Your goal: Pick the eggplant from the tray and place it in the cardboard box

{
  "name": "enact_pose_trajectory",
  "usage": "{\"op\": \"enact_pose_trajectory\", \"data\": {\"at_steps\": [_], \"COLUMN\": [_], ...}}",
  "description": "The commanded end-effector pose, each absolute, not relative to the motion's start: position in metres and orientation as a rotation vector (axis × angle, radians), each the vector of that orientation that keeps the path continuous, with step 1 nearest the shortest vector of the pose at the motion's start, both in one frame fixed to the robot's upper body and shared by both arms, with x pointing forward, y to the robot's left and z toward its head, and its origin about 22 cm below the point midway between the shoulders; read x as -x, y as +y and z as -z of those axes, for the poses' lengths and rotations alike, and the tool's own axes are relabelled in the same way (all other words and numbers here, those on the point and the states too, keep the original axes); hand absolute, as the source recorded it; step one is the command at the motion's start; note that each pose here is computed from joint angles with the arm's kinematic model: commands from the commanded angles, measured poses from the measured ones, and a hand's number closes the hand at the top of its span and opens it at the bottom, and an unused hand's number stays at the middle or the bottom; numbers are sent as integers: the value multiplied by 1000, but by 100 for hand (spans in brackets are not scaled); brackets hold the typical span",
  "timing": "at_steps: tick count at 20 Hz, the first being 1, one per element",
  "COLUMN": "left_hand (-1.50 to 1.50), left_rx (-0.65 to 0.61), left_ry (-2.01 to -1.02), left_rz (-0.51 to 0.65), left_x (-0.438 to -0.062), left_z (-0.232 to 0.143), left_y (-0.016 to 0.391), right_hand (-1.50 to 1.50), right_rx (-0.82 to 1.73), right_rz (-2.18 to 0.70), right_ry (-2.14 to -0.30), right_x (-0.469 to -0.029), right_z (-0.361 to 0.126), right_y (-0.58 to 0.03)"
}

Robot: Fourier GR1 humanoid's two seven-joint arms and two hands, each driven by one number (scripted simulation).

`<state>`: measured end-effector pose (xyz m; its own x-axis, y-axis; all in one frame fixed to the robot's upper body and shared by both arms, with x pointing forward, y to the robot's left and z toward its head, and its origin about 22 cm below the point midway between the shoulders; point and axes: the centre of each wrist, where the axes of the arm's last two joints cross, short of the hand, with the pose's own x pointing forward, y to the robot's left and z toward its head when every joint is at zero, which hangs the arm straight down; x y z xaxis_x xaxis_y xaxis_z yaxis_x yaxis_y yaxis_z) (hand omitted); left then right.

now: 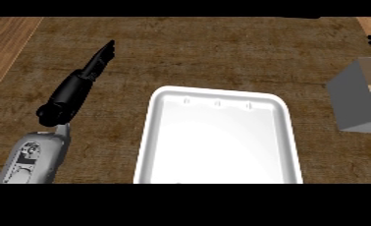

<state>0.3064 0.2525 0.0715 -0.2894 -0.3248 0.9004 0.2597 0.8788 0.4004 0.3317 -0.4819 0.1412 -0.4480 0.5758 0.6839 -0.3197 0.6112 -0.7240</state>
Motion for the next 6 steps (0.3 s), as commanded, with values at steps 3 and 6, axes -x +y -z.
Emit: {"op": "enact_pose_trajectory", "data": {"at_steps": [3,6], "left_hand": [0,0], "left_rx": [-43,-40], "left_ry": [-1778,-1780], "left_rz": [570,590], "left_x": [-305,-307], "left_z": [-66,-72], "left_y": [253,246], "right_hand": [-150,-150], "right_rx": [-206,-195], "right_rz": [-672,-570], "right_ry": [-1774,-1792], "right_x": [-331,-331], "right_z": [-138,-158], "right_y": [-502,-516]}}
